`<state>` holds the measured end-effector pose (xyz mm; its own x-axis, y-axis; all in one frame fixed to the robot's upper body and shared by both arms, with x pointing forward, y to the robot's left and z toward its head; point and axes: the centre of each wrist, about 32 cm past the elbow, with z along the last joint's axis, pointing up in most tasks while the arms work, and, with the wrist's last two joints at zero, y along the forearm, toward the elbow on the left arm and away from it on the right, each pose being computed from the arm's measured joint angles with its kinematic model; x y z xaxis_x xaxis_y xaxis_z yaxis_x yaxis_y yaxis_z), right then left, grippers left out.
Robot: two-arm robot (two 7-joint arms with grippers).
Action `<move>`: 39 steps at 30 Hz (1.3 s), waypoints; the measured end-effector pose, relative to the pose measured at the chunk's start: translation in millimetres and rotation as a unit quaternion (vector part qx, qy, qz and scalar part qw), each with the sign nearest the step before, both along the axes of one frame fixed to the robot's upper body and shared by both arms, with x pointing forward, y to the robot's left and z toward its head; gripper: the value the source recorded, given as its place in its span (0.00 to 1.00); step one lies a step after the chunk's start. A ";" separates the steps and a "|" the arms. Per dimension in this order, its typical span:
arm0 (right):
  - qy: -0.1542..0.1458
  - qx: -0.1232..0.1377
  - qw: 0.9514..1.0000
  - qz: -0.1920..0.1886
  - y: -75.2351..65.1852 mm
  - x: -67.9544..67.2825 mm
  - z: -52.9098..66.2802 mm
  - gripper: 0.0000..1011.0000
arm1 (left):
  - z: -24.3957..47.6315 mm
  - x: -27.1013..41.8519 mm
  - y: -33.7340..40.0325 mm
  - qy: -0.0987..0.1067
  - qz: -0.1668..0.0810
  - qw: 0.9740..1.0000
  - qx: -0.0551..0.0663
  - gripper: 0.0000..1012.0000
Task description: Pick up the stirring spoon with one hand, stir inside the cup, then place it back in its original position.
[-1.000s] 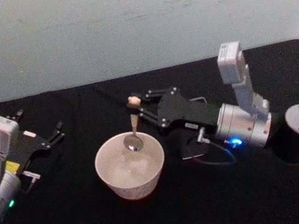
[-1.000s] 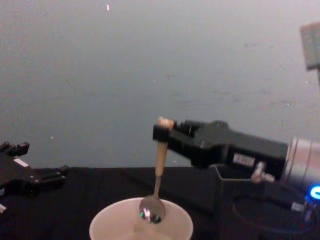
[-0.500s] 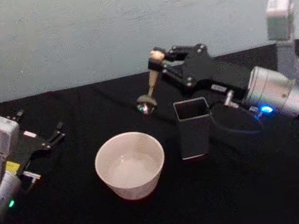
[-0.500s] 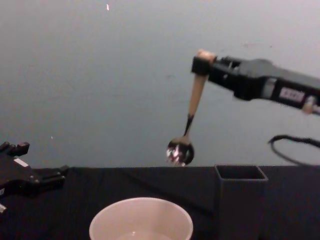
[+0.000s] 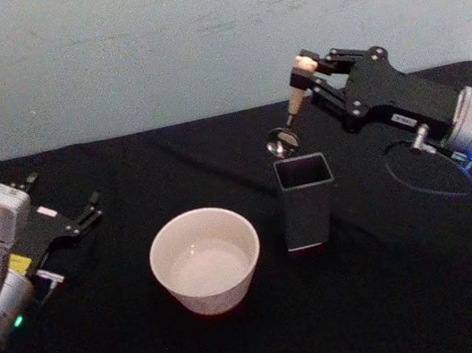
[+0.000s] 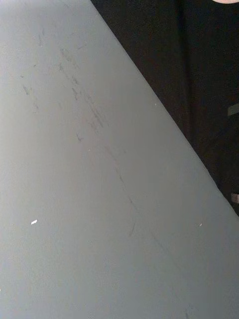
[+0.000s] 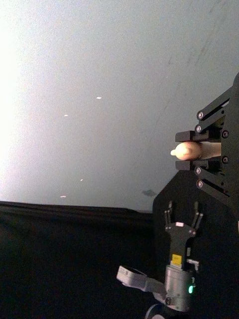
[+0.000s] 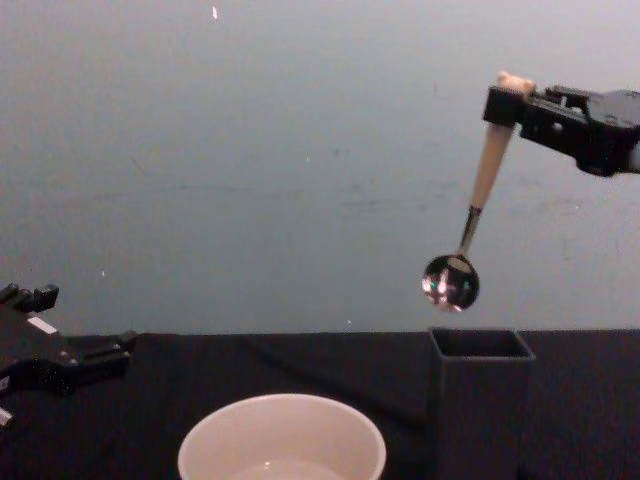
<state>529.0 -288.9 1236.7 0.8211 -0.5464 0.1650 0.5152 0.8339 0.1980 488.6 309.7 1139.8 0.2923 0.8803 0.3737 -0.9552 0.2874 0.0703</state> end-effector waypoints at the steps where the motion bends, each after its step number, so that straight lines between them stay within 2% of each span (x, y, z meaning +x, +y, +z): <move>1: 0.001 -0.003 1.000 -0.003 -3.2 -1.5 -0.8 0.20 | 0.0 0.0 0.0 0.000 0.000 1.000 0.000 0.99; 9: 0.013 -0.016 1.000 -0.012 -10.0 -5.5 -7.5 0.20 | 0.0 0.0 0.0 0.000 0.000 1.000 0.000 0.99; 18: 0.032 -0.021 0.999 -0.009 -8.9 -7.9 -14.6 0.20 | 0.0 0.0 0.0 0.000 0.000 1.000 0.000 0.99; 26: 0.066 -0.028 0.997 -0.005 -6.4 -8.7 -26.0 0.20 | 0.0 0.0 0.0 0.000 0.000 1.000 0.000 0.99; 28: 0.083 -0.034 0.996 -0.007 -5.8 -7.5 -32.8 0.20 | 0.0 0.0 0.0 0.000 0.000 1.000 0.000 0.99; 39: 0.134 -0.042 0.990 -0.028 -1.2 -1.0 -51.9 0.20 | 0.0 0.0 0.0 0.000 0.000 1.000 0.000 0.99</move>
